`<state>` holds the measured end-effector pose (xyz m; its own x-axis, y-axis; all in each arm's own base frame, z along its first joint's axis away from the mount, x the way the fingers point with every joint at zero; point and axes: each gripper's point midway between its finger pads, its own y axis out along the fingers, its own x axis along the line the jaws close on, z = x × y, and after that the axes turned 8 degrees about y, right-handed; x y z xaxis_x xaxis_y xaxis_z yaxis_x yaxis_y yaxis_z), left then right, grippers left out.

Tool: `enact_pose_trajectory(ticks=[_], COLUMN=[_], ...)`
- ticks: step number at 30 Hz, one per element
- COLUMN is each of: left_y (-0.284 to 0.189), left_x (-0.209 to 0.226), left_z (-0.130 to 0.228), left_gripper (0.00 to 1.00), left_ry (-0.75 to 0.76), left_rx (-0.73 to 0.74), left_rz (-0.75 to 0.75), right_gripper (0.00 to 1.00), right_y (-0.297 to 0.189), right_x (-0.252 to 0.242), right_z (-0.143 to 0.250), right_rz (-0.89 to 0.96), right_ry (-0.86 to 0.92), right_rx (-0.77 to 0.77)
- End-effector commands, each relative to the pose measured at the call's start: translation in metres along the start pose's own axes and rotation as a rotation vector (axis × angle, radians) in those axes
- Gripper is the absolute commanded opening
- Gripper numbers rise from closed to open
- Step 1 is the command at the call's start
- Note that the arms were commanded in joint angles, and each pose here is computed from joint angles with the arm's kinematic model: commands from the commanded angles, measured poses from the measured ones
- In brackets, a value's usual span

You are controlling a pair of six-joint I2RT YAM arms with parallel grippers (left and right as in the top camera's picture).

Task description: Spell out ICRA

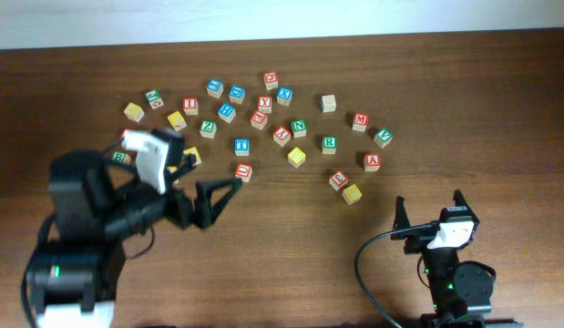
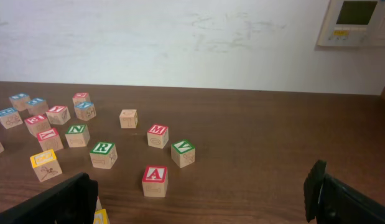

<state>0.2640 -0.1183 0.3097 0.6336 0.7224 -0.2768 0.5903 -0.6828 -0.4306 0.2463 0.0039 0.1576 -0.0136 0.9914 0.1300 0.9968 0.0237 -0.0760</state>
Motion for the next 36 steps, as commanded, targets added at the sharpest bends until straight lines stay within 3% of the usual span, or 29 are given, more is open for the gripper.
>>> enact_pose_trajectory(ticks=[1,4,10,15,25,36], left_y=[0.023,0.04,0.038,0.051,0.059,0.079], left_x=[0.017,0.011,0.053,0.035,0.04,0.052], left_z=[0.017,0.028,0.067,0.069,0.066,0.084], left_gripper=[0.99,0.99,0.99,0.99,0.99,0.99], left_ry=[-0.05,-0.099,-0.098,-0.059,-0.099,-0.128], left_rx=[0.134,0.189,0.482,0.494,0.478,0.558], left_rz=[-0.014,0.091,-0.362,-0.299,-0.311,-0.309], right_gripper=[0.98,0.98,0.98,0.98,0.98,0.98], right_y=[0.0,0.0,0.0,0.0,0.0,0.0], right_x=[-0.002,-0.002,-0.002,-0.002,-0.002,-0.002], right_z=[0.002,0.002,0.002,0.002,0.002,0.002], right_rz=[0.01,0.01,0.01,0.01,0.01,0.01], right_ry=[0.005,0.004,0.004,0.004,0.004,0.004], right_rx=[0.002,0.002,0.002,0.002,0.002,0.002])
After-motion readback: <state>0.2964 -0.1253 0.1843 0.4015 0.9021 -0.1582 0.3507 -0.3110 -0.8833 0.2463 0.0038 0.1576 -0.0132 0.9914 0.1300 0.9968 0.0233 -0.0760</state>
